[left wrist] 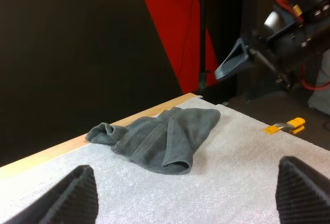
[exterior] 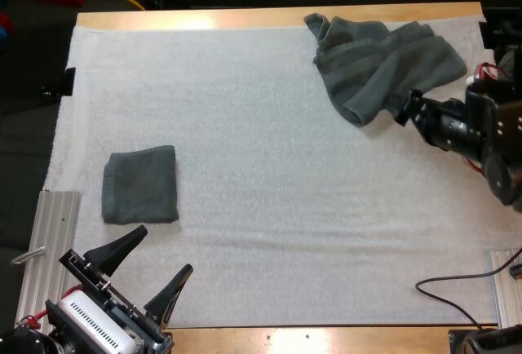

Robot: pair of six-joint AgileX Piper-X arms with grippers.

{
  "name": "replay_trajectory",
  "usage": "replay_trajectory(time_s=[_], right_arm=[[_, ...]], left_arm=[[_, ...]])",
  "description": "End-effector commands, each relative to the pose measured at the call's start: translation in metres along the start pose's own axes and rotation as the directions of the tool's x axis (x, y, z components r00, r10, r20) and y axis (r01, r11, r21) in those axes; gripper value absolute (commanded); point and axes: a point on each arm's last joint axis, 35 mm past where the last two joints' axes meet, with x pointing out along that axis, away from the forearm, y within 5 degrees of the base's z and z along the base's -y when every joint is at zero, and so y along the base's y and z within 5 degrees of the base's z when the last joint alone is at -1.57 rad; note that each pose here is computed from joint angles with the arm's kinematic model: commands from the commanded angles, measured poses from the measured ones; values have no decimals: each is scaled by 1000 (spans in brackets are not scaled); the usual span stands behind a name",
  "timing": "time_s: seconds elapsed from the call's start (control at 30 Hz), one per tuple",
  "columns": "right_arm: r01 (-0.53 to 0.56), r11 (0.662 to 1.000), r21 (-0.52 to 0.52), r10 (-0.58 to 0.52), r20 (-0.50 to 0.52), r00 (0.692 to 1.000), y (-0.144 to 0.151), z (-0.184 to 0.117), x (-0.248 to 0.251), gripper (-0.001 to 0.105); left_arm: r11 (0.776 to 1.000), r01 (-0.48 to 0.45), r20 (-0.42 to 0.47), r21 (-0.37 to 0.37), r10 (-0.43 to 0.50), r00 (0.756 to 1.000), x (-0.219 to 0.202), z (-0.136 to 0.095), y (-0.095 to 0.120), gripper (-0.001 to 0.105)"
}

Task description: Pick towel from pile, fold and stack

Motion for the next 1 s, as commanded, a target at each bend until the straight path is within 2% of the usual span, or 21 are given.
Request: replay_trajectory(time_s=[0.0,0.47,0.67,0.97], right_arm=[[-4,1000,23,3,18,1000,1,4,5,81],[-4,986,166,10,-35,999,-28,1,90,81],[9,981,195,3,-62,998,-44,-9,126,81],[15,957,291,6,-69,998,-65,-25,173,81]], left_arm=[[1000,14,9,-1,-14,1000,-1,3,-1,69],[999,14,8,-28,-14,1000,-1,2,-1,69],[998,8,-23,-68,-10,1000,-1,-2,-1,69],[998,8,-25,-58,-9,1000,-1,-2,-1,69]])
